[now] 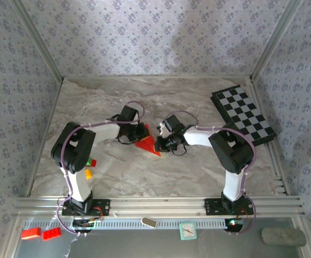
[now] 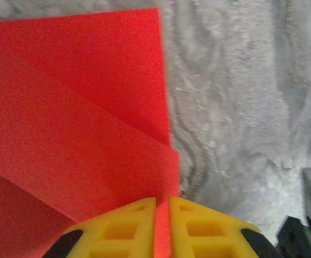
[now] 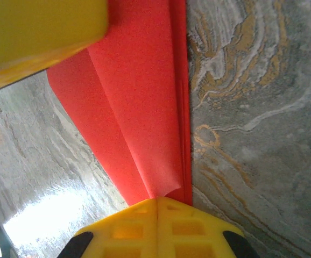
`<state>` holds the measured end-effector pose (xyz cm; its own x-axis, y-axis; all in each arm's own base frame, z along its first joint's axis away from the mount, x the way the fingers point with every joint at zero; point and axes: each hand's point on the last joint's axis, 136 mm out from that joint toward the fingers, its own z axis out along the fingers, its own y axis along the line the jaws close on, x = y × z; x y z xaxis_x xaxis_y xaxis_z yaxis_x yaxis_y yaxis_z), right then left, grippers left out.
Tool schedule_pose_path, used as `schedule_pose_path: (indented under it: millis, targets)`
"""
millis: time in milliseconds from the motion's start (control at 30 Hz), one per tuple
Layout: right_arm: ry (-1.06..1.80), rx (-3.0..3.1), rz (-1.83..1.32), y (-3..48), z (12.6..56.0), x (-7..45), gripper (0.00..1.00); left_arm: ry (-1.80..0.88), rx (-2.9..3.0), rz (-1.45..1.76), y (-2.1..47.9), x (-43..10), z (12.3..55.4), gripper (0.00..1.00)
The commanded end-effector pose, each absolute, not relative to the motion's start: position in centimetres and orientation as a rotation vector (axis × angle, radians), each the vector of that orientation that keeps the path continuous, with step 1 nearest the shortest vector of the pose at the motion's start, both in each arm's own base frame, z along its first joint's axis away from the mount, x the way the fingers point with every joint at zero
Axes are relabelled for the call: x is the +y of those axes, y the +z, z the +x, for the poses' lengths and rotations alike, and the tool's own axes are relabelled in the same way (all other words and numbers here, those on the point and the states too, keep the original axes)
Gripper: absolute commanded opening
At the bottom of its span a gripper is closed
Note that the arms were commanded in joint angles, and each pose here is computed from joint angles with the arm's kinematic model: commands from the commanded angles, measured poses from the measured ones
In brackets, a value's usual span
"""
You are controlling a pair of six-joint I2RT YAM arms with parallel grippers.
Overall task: Fold a paper plane with a square sheet of paper (pick it up from the middle)
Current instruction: Fourth fold the wing at the center of the table.
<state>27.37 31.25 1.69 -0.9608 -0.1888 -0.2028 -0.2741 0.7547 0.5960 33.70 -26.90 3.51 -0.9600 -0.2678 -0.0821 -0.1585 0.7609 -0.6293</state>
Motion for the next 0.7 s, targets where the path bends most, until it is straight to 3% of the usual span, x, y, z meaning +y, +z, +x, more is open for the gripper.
schedule_pose_path:
  millis: [0,433,667]
  targets:
    - [0.636,3.168,-0.233,-5.1,22.5,25.2,0.02,-0.910,2.791,-0.329,2.6,-26.1,34.7,0.14]
    - [0.680,3.158,-0.232,-5.0,22.3,25.0,0.02,-0.871,2.809,-0.424,-0.5,-20.9,37.5,0.13]
    - [0.925,2.949,-0.354,0.9,25.7,29.5,0.03,-0.827,2.880,-0.453,-2.0,-20.4,36.0,0.11]
